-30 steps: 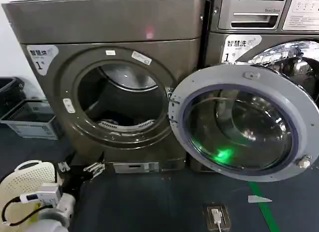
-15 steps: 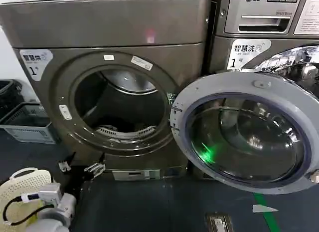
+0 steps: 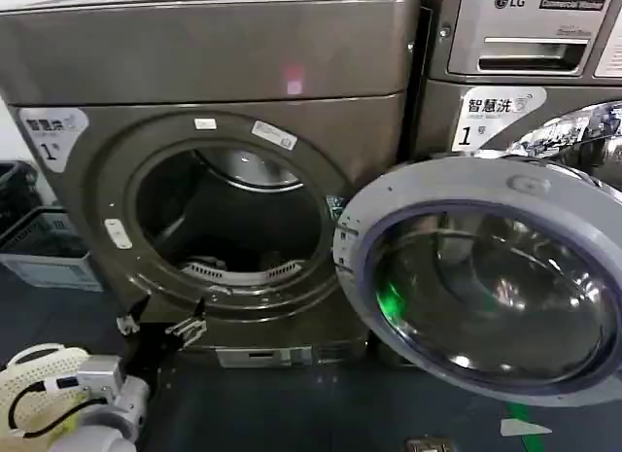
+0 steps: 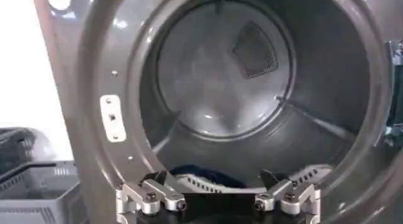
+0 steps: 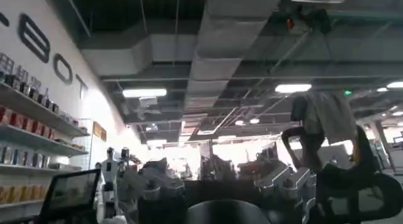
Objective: Grasp the clothes from the dryer.
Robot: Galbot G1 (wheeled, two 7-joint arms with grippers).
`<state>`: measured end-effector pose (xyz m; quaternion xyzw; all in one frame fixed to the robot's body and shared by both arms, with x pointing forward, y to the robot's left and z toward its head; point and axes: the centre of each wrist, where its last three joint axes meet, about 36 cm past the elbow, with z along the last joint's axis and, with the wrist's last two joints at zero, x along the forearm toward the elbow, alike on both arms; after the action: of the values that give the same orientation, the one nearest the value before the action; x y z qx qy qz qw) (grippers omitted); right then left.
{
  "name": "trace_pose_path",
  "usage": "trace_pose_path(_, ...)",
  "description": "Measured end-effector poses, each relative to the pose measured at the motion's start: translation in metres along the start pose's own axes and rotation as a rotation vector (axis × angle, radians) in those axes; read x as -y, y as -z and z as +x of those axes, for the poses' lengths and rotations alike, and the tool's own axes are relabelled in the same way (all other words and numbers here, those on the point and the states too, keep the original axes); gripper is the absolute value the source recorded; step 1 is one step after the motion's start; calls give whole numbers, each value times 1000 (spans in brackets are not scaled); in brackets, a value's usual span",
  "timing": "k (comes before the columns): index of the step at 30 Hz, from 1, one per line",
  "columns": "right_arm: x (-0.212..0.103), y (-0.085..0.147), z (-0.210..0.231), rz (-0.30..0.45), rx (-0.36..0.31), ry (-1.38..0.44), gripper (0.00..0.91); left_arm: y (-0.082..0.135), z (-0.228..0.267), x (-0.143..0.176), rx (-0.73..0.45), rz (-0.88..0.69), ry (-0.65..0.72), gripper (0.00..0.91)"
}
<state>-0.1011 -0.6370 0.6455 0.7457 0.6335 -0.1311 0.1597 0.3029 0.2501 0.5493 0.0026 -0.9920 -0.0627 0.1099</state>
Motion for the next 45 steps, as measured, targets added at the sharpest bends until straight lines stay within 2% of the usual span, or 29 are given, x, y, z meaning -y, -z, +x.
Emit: trace_pose_path(45, -2, -11, 8, 9, 4, 11, 907, 1, 5, 2, -1, -8, -3, 907)
